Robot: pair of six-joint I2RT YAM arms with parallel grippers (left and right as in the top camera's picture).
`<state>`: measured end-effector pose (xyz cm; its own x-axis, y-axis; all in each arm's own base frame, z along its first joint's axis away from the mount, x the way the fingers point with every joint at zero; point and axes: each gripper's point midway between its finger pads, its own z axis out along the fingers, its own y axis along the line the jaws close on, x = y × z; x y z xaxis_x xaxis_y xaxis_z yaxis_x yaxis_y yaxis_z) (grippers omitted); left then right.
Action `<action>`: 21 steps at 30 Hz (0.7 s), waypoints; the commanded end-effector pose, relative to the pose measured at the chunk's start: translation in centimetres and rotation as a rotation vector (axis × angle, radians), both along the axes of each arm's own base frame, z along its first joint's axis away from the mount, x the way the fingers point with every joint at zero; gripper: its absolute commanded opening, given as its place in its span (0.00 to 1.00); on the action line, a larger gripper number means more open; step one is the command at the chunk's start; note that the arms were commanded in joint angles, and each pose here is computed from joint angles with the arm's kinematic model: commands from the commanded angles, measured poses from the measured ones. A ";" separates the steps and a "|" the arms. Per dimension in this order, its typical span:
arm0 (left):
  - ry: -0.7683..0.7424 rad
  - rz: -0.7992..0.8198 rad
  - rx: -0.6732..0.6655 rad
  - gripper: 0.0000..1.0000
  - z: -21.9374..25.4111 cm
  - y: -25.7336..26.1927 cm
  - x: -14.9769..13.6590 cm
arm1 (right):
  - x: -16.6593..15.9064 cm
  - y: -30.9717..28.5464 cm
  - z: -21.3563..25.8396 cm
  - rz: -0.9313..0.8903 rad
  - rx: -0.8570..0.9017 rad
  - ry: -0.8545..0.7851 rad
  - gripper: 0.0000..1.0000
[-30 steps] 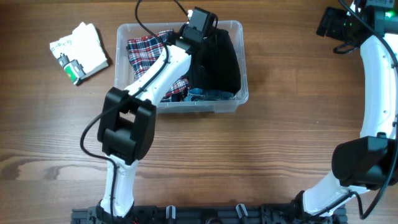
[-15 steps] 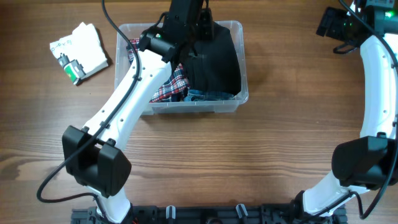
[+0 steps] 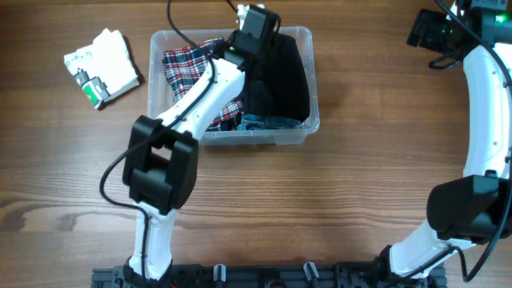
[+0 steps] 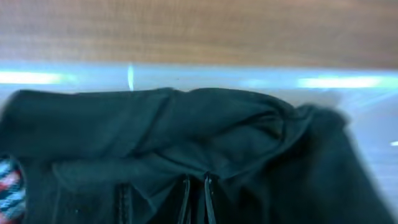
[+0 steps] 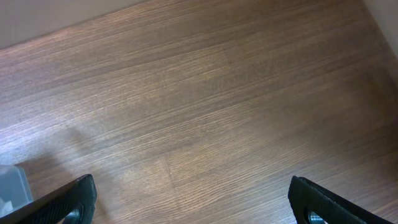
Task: Pack container
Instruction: 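Press and smooth the black garment flat with the left gripper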
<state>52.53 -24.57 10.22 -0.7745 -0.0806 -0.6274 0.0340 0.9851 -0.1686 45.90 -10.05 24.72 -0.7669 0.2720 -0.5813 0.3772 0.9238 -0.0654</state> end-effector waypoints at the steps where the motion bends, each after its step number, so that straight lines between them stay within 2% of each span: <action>1: 0.063 0.006 0.058 0.10 -3.2 1.0 -0.4 | 0.1 -0.2 -0.3 -0.005 -0.015 0.009 1.00; 5: 0.079 0.010 0.066 0.10 -4.0 1.3 -0.4 | 0.1 -0.2 -0.3 -0.005 -0.015 0.009 1.00; 8: 0.059 0.010 0.056 0.06 -3.0 1.2 -0.3 | 0.1 -0.2 -0.3 -0.005 -0.016 0.009 1.00; 11: 0.001 0.011 0.026 0.05 0.3 1.1 0.0 | 0.1 -0.2 -0.3 -0.005 -0.015 0.009 1.00; 17: -0.152 0.012 -0.053 0.08 10.3 1.6 -0.9 | 0.1 -0.2 -0.3 -0.005 -0.016 0.009 1.00; 21: -0.133 0.012 -0.044 0.07 12.1 2.4 -2.7 | 0.1 -0.2 -0.3 -0.005 -0.015 0.009 1.00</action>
